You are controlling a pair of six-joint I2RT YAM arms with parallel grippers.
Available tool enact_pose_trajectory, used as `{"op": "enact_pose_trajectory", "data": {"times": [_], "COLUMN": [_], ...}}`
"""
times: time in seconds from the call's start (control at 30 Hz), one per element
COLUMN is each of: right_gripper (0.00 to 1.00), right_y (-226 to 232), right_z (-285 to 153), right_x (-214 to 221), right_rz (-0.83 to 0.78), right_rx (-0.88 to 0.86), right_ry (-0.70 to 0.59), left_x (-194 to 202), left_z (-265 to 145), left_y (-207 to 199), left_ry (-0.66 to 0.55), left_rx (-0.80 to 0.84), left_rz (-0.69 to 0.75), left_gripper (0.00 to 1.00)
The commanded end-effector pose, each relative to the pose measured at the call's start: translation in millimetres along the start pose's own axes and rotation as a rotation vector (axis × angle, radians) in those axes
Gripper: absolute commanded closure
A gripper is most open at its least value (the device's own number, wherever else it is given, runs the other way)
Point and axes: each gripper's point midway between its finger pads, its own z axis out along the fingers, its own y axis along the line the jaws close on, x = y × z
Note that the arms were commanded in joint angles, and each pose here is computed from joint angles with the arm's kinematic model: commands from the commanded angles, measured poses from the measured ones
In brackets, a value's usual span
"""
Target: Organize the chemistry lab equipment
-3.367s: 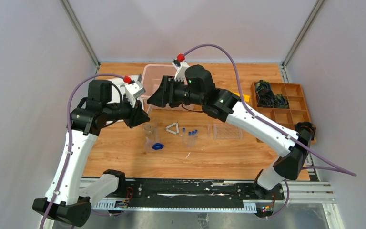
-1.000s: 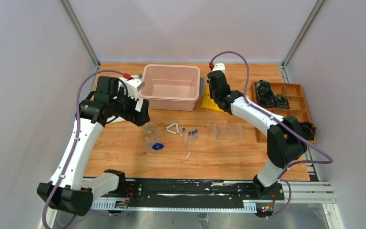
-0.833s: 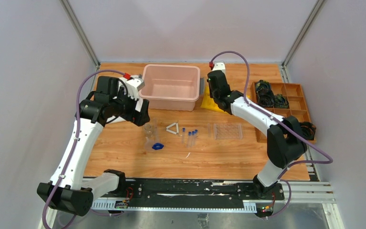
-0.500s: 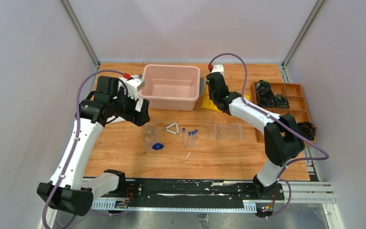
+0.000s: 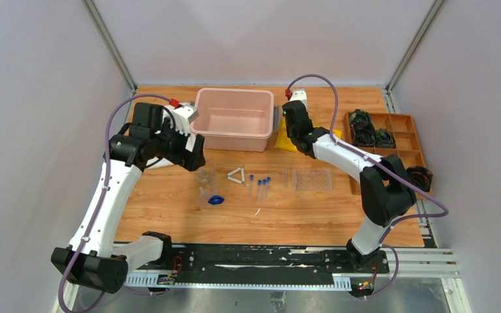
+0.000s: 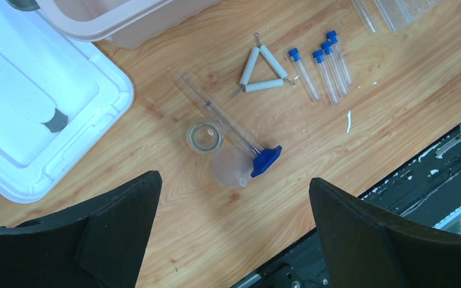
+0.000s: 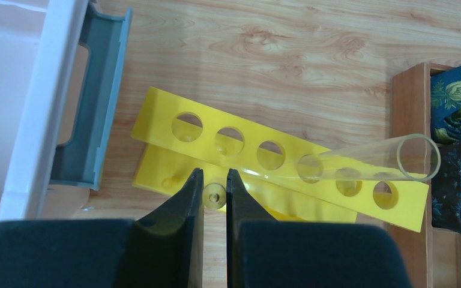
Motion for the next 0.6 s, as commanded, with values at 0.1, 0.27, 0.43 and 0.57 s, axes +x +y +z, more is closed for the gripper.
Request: {"op": "enact_pose_trajectory", "data": {"times": [0.1,0.27,0.43,0.57], "right_gripper": [1.00,1.00,1.00,1.00], "right_y": [-10.3,-9.7,-6.8,-4.3], "right_z": [1.5,0.2,-0.2,-11.9], "right_x": [14.9,18.0,18.6,-1.5], "right_rz": [0.013,0.013,0.026,0.078], "right_rx": [0.034,0.025,0.009,-0.028], "right_ry": [0.029,0.034,0.037,-0.022], "left_x": [-12.2,-12.0,-11.4,-11.4], "left_z": [-5.0,-5.0,-5.1,-5.7], "left_y": [0.1,-0.7,-0.6,-0.4], "left_ry": [-0.037,-0.038,-0.037,-0.039], "left_rx": [-0.005,-0.002,-0.004,-0.006], "left_rz": [0.007,0.004,0.004,0.006], "left_gripper": [0.00,0.00,0.00,0.00]}}
